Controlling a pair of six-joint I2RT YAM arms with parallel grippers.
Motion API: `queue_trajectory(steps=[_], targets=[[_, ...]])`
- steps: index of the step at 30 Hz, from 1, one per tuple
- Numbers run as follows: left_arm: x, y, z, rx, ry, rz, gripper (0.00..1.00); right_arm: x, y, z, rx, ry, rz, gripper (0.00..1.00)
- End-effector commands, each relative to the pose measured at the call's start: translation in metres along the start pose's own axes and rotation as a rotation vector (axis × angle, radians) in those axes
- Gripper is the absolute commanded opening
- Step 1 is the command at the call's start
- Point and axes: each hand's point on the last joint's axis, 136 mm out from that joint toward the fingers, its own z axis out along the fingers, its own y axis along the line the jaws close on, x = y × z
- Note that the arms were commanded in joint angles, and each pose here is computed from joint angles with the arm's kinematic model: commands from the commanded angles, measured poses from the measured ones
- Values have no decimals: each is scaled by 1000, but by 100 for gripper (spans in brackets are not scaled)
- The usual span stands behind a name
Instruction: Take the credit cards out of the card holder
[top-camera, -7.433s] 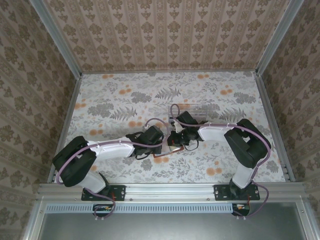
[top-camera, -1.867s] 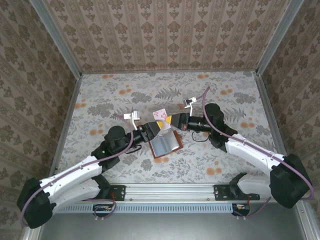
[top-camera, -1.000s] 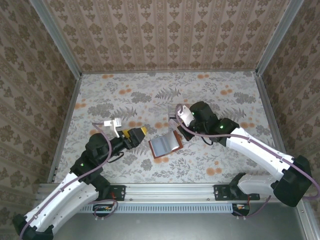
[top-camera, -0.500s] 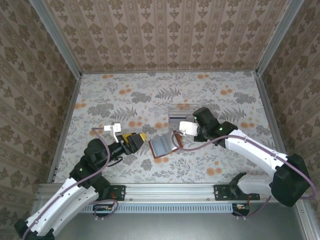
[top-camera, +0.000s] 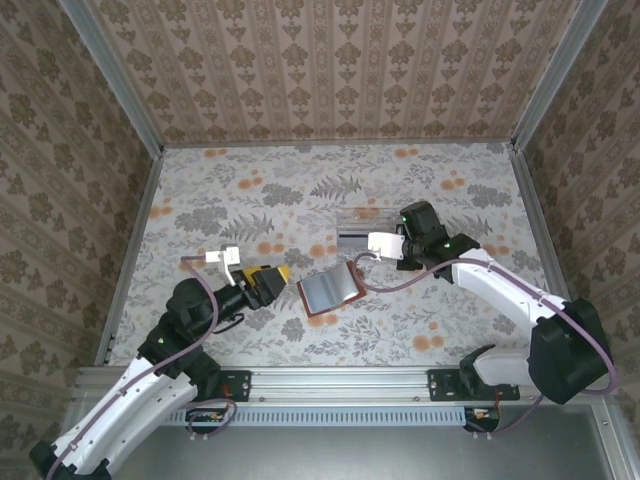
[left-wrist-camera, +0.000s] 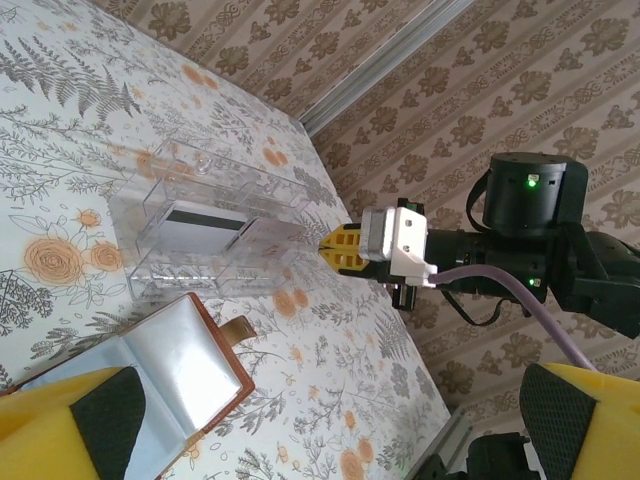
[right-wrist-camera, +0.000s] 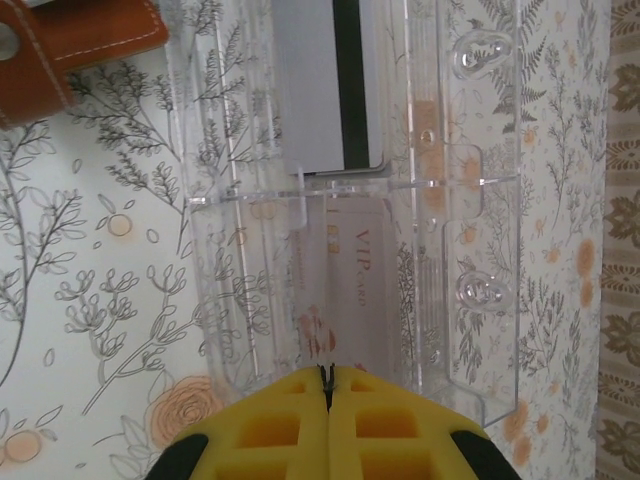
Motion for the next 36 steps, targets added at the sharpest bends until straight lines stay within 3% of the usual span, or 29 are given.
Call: queue_trajectory(steps=[1, 36], targets=[[0, 3, 0, -10, -3, 24, 100, -8, -5, 5, -6, -49, 5, 0], [0, 8, 0, -20, 12, 16, 100, 8, -21, 33, -11, 4, 72, 1]])
